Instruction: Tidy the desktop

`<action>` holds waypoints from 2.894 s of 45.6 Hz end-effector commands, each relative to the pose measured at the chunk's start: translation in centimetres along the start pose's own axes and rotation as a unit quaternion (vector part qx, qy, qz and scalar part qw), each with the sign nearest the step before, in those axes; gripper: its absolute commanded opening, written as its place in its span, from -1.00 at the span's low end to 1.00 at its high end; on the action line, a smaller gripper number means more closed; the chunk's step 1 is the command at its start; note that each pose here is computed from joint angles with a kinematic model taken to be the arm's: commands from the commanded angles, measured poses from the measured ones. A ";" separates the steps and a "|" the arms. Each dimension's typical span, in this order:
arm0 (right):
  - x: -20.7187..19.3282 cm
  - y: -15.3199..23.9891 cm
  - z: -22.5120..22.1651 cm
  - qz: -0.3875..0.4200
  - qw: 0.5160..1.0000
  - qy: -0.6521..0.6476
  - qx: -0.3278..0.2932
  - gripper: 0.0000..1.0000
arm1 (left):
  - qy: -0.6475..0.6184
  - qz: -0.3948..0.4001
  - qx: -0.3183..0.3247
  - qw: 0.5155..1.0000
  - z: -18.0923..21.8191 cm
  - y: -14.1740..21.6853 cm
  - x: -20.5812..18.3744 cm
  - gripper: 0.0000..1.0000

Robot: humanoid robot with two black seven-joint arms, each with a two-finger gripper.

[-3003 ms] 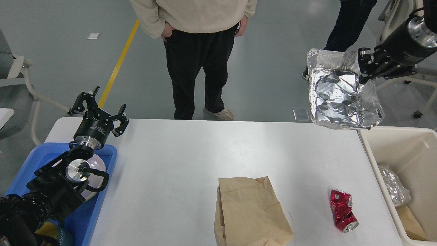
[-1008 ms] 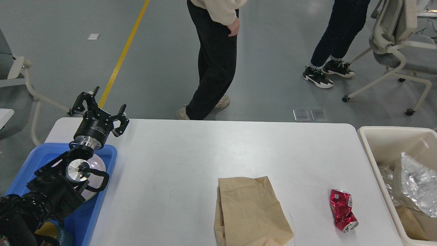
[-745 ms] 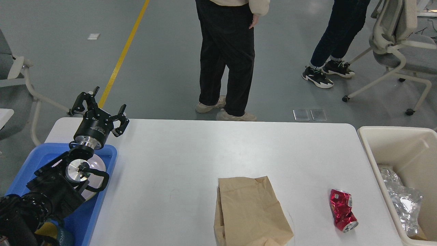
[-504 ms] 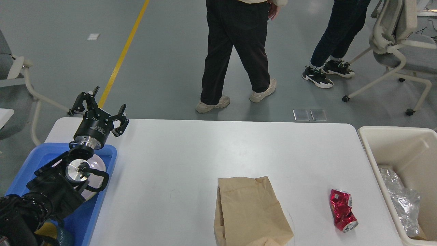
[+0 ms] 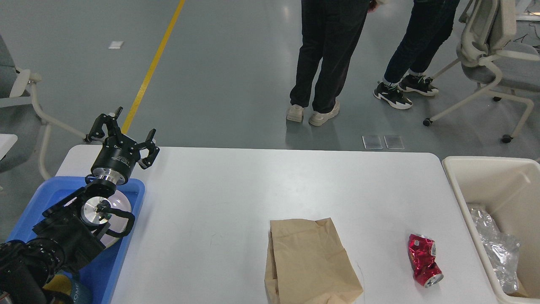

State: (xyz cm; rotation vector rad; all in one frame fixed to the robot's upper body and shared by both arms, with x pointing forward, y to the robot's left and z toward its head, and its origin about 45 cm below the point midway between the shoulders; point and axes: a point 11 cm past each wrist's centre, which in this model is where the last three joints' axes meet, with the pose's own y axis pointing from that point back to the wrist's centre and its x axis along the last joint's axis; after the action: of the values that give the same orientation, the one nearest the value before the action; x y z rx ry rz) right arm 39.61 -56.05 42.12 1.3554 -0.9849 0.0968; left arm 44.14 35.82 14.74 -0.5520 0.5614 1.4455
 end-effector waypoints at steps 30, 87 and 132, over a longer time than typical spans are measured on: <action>-10.2 0.3 -22.1 -0.194 0.942 0.272 0.024 1.00 | 0.000 0.000 0.000 1.000 0.0 0.0 0.0 0.94; -35.1 -17.5 -7.0 -0.332 0.928 0.171 0.014 1.00 | 0.000 0.000 0.000 1.000 0.0 0.0 0.0 0.93; -34.6 -18.5 -3.3 -0.302 0.941 0.150 -0.010 -0.72 | 0.000 0.000 0.000 1.000 0.0 0.0 0.0 0.93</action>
State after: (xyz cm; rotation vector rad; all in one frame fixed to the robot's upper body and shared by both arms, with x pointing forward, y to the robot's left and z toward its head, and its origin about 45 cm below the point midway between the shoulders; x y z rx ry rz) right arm 30.97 -41.85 6.18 1.5203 -0.2822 -0.1611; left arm 44.14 35.82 14.74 -0.5520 0.5614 1.4456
